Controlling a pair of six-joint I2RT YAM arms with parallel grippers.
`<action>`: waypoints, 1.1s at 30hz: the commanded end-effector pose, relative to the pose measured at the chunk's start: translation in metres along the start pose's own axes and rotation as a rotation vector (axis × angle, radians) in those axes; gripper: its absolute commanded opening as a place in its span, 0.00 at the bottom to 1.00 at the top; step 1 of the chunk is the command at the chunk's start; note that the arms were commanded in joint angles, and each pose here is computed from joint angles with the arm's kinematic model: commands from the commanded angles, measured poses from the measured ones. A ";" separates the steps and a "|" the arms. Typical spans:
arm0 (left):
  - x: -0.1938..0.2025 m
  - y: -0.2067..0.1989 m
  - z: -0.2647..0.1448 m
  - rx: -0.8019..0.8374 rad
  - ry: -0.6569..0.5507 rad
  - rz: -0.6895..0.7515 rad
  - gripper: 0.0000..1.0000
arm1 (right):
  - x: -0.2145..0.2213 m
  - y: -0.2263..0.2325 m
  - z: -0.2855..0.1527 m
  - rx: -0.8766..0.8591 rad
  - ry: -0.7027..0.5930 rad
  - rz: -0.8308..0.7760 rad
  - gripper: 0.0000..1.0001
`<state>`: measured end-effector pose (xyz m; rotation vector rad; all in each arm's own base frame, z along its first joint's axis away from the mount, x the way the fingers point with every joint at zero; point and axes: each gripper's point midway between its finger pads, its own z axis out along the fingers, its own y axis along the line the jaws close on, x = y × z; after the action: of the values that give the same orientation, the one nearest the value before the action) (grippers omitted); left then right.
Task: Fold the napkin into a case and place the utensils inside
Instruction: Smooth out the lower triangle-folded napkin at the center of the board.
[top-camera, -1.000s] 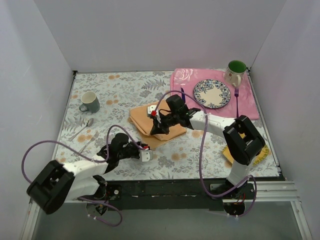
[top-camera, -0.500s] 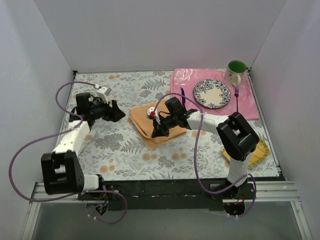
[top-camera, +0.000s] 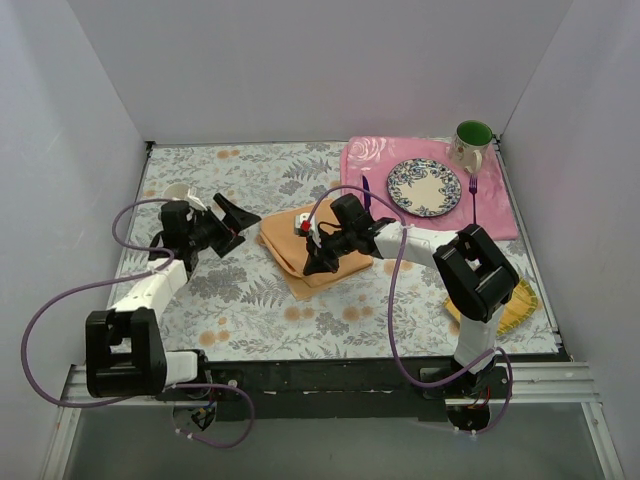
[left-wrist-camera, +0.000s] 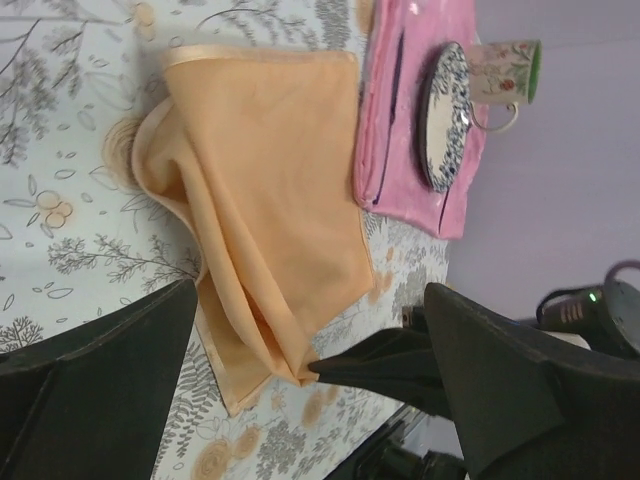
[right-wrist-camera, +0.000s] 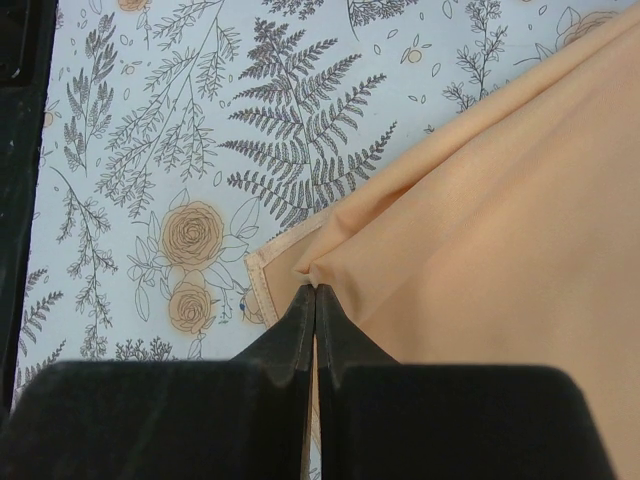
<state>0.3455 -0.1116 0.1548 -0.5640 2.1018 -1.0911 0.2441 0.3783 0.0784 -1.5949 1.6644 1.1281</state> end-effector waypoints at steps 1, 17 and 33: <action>0.011 0.027 0.020 -0.115 -0.050 -0.183 0.98 | -0.020 -0.004 -0.005 -0.003 -0.052 -0.005 0.01; 0.047 0.087 0.072 -0.246 -0.044 -0.347 0.98 | -0.014 0.000 -0.005 -0.043 -0.043 0.029 0.01; -0.001 0.063 0.084 -0.075 -0.245 -0.202 0.98 | 0.004 0.004 -0.003 -0.062 0.003 0.065 0.01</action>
<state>0.3933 -0.1349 0.0621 -1.0103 1.9815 -1.0986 0.2385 0.3720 0.0739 -1.5818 1.7224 1.2016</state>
